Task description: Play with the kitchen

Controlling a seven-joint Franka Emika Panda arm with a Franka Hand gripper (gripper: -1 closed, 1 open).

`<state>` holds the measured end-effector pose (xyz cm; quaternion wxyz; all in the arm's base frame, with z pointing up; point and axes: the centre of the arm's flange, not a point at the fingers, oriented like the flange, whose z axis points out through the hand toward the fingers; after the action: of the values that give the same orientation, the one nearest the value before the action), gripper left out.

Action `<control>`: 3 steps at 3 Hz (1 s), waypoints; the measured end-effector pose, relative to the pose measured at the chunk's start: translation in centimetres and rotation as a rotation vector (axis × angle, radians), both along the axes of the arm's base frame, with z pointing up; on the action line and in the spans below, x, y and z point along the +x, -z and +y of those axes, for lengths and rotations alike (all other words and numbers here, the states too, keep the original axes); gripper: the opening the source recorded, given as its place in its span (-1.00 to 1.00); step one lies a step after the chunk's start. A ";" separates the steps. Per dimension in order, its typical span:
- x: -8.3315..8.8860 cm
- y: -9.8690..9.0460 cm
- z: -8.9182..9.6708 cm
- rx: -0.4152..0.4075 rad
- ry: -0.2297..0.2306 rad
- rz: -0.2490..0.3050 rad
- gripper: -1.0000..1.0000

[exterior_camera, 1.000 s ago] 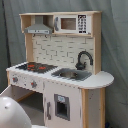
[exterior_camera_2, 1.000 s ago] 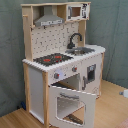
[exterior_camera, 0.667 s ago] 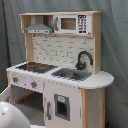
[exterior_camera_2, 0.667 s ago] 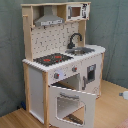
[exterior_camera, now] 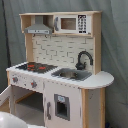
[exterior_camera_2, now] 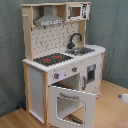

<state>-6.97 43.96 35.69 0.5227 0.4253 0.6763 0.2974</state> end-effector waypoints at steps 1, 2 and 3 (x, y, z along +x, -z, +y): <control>0.5 0.7 -0.3 -0.028 -0.008 -0.011 1.00; 1.3 1.5 -0.6 -0.060 -0.016 -0.026 1.00; 2.1 2.2 -0.8 -0.090 -0.023 -0.043 1.00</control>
<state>-4.85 43.12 33.48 0.5522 0.3872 0.6824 0.2818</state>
